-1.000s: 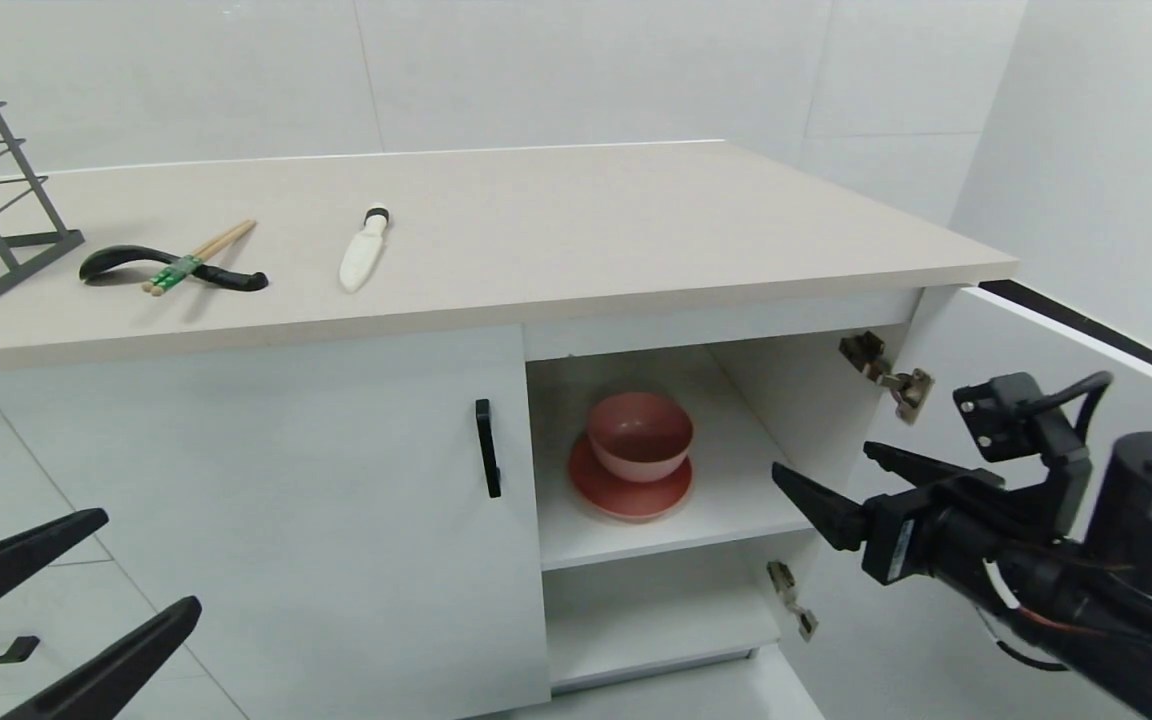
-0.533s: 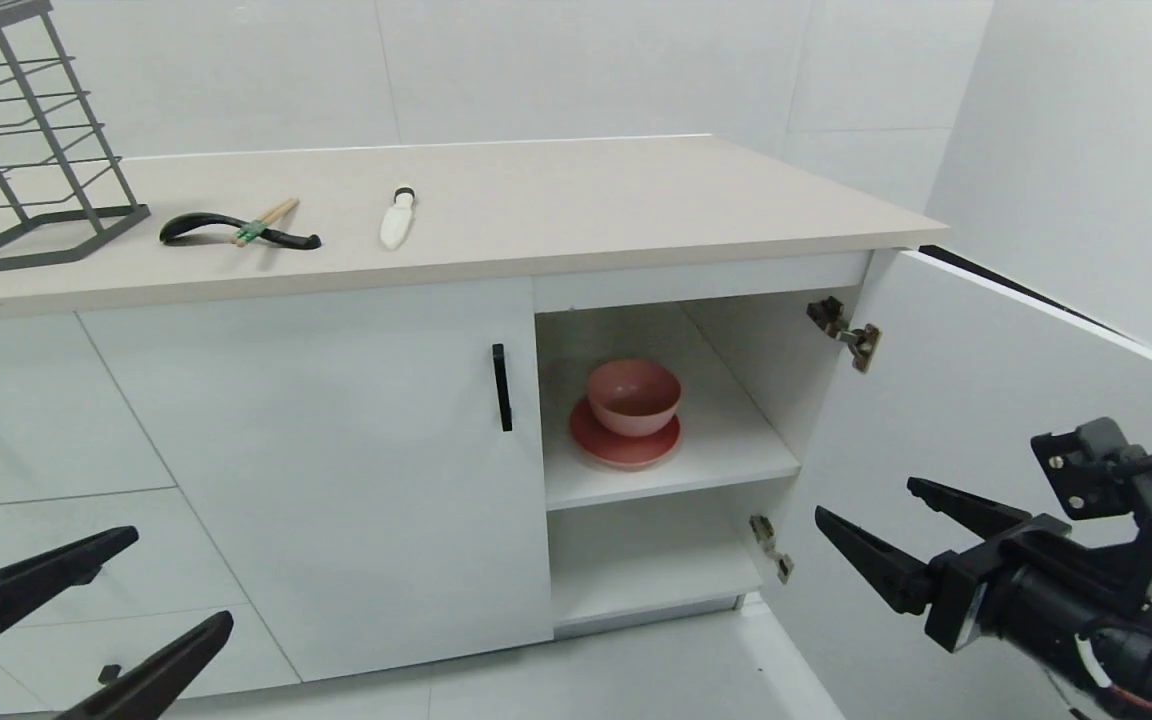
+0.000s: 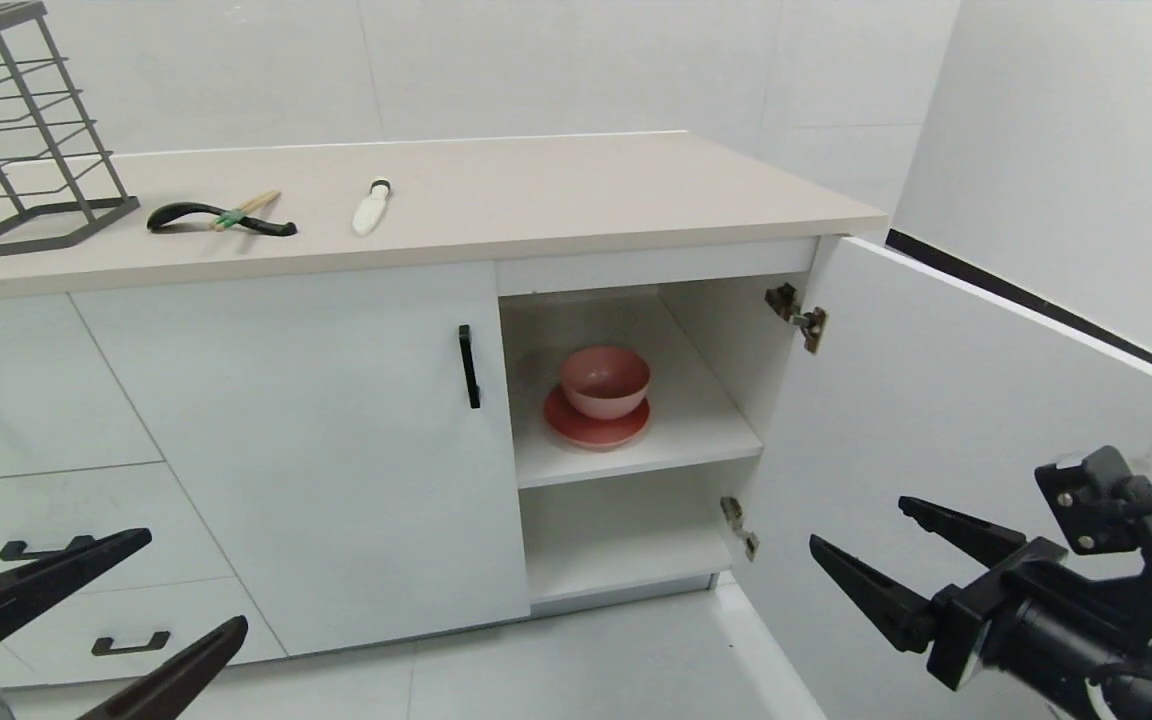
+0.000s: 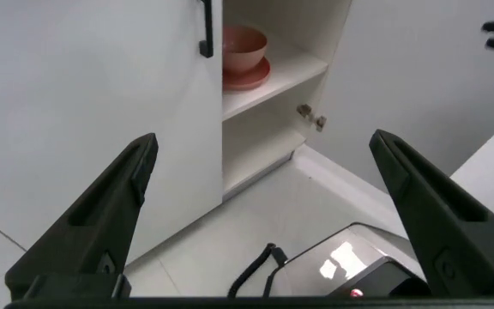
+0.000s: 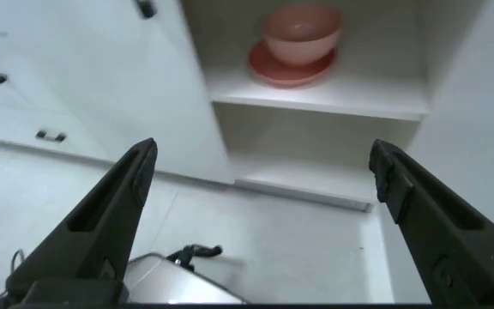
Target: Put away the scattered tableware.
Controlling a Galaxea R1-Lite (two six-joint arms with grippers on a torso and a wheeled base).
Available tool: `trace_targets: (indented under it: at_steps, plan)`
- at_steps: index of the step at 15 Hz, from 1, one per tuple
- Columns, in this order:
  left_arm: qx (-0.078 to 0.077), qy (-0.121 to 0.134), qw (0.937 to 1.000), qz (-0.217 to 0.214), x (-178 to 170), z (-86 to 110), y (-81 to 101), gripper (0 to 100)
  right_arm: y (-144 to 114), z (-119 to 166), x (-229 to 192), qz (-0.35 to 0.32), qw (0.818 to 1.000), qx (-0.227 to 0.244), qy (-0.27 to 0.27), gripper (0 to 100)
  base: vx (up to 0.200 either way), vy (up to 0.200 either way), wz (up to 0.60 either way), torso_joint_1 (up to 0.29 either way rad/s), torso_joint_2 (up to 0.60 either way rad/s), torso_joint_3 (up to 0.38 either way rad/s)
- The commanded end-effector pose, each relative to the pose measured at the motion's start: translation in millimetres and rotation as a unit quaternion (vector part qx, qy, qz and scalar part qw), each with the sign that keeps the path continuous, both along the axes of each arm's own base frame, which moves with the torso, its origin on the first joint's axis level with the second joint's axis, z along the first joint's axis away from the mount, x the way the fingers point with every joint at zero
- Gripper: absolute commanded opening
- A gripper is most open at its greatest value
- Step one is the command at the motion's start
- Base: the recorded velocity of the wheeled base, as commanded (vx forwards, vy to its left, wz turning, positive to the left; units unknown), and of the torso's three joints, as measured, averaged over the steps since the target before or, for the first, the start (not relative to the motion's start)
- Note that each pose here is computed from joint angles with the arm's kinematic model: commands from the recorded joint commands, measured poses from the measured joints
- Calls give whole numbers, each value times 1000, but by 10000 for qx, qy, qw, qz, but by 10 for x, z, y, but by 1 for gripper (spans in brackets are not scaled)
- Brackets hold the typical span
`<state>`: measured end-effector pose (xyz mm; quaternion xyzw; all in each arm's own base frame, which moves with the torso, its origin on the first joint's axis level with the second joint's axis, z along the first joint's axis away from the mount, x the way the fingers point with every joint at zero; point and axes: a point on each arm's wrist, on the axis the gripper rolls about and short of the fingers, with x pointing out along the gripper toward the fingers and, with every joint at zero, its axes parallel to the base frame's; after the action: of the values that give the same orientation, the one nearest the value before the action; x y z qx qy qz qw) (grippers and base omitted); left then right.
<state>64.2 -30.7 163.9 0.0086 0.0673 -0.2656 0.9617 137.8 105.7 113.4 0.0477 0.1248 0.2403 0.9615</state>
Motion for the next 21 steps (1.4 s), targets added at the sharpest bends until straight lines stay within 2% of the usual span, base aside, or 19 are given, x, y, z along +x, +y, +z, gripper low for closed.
trace_targets:
  at_steps: [1, 4, 6, 8, 11, 14, 18, 21]
  plan:
    - [56, 24, 10000, 4, -1, -29, 2, 100, 7, -111, 2, 14, 9998, -134, 171, 100, -200, -200, 0, 2, 2, 2]
    - [-15, -137, 9999, -26, -53, -8, 21, 100, 62, -141, 1, 131, 9997, -122, 186, 100, -200, -200, 0, 10, 4, -1]
    - [-101, -282, 9994, -169, -121, -1, 35, 100, 68, -148, 8, 131, 9996, -132, 198, 100, -200, 0, 0, 0, 2, 5]
    - [-109, -269, 9989, -375, -139, -12, 15, 100, 69, -149, 10, 131, 9996, -132, 198, 100, -200, 0, 0, 10, 5, 0]
    - [-97, -223, 9990, -374, -130, -22, 11, 100, 64, -142, 8, 123, 9997, -112, 174, 100, -200, 0, 0, 2, 7, 5]
    - [-32, -102, 9993, -360, -94, -37, -5, 100, 24, -133, -2, 51, 9999, -45, 117, 100, 0, 0, 0, 0, 0, 0]
    - [-31, -66, 9995, -320, -67, -26, -13, 100, -142, -89, 55, -445, 9990, -7, 58, 100, 200, -200, 0, -1, 4, -1]
    - [-47, -101, 9994, -327, -79, -24, -9, 100, -217, -57, -21, -508, 9986, -55, 135, 100, 200, -200, 0, 7, 5, -2]
